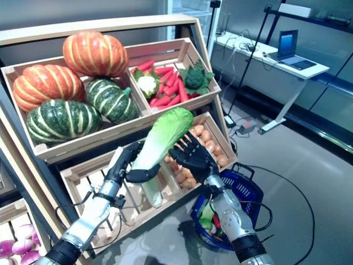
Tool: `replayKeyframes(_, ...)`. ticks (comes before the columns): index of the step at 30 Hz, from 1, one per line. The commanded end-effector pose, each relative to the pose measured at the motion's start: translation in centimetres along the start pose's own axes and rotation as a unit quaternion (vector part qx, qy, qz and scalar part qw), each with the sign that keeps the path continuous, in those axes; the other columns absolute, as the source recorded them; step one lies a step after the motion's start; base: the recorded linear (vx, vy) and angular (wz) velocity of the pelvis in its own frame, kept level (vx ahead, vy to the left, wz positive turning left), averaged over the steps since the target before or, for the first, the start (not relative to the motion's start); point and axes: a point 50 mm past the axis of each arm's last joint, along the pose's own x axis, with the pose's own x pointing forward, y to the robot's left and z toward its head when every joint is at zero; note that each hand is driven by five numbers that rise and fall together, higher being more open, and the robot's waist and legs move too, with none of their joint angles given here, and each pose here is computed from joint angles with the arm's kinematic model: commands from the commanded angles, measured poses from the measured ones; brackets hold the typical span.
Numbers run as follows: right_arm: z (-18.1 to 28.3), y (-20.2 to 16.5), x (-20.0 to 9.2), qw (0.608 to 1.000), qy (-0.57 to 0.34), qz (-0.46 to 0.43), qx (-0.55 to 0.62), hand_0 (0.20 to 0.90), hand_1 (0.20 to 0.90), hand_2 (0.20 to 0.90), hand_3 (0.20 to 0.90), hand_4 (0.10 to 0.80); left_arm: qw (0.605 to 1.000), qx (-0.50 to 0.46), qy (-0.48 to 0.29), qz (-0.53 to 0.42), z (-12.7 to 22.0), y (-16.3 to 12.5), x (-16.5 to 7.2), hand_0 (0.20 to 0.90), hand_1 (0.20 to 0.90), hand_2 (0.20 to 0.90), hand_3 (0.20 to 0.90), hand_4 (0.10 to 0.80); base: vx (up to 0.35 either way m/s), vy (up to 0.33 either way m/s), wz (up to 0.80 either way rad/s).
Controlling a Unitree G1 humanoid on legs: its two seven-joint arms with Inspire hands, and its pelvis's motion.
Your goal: Put vegetables into the basket
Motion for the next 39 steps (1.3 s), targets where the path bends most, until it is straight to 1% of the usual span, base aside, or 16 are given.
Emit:
replayKeyframes(1, 5.2, 4.8, 3.6, 0.984, -0.118, 0.131, 0.032, 0.900, 0.900, 0.900, 0.900, 0.800, 0.975, 0.020, -0.216, -0.034, 7.3, -0.1, 2.9, 0.300, 0.300, 0.300, 0.300, 0.400, 0.000, 0.000, 0.00)
replayKeyframes(7, 7.1, 6.0, 4.7, 0.976, -0.144, 0.154, 0.049, 0.900, 0.900, 0.900, 0.900, 0.800, 0.971, 0.029, -0.228, -0.072, 7.6, -1.1, 2.9, 0.300, 0.300, 0.300, 0.300, 0.400, 0.000, 0.000, 0.00)
replayKeyframes(15, 9.3, 6.0, 6.0, 0.971, -0.160, 0.162, 0.068, 0.900, 0.900, 0.900, 0.900, 0.800, 0.964, 0.021, -0.242, -0.111, 8.1, -1.9, 2.9, 0.300, 0.300, 0.300, 0.300, 0.400, 0.000, 0.000, 0.00)
replayKeyframes(20, 9.1, 5.3, 6.6, 0.978, -0.117, 0.166, 0.047, 0.900, 0.900, 0.900, 0.900, 0.800, 0.955, 0.028, -0.267, -0.126, 8.9, -2.2, 2.8, 0.300, 0.300, 0.300, 0.300, 0.400, -0.026, 0.004, 0.05)
replayKeyframes(21, 8.9, 5.2, 6.6, 0.979, -0.107, 0.169, 0.043, 0.359, 0.359, 0.359, 0.359, 0.439, 0.954, 0.029, -0.270, -0.126, 9.0, -2.2, 2.8, 0.300, 0.300, 0.300, 0.300, 0.400, -0.033, 0.002, 0.10)
replayKeyframes(22, 8.7, 5.0, 6.6, 0.979, -0.100, 0.171, 0.043, 0.300, 0.300, 0.300, 0.300, 0.400, 0.953, 0.029, -0.273, -0.128, 9.1, -2.2, 2.8, 0.300, 0.300, 0.300, 0.300, 0.400, -0.028, -0.002, 0.09)
replayKeyframes(24, 8.4, 4.6, 6.6, 0.979, -0.088, 0.174, 0.052, 0.300, 0.300, 0.300, 0.300, 0.400, 0.951, 0.029, -0.277, -0.131, 9.3, -2.2, 2.9, 0.300, 0.300, 0.300, 0.300, 0.400, -0.022, -0.003, 0.07)
replayKeyframes(29, 8.2, 4.1, 6.8, 0.980, -0.092, 0.166, 0.067, 0.300, 0.300, 0.300, 0.300, 0.400, 0.949, 0.030, -0.282, -0.134, 9.6, -2.3, 3.1, 0.300, 0.300, 0.300, 0.300, 0.400, -0.014, -0.002, 0.04)
replayKeyframes(39, 8.6, 4.0, 6.8, 0.983, -0.090, 0.155, 0.041, 0.300, 0.300, 0.300, 0.300, 0.400, 0.953, 0.030, -0.277, -0.121, 9.5, -1.8, 3.2, 0.300, 0.300, 0.300, 0.300, 0.400, 0.000, 0.000, 0.00)
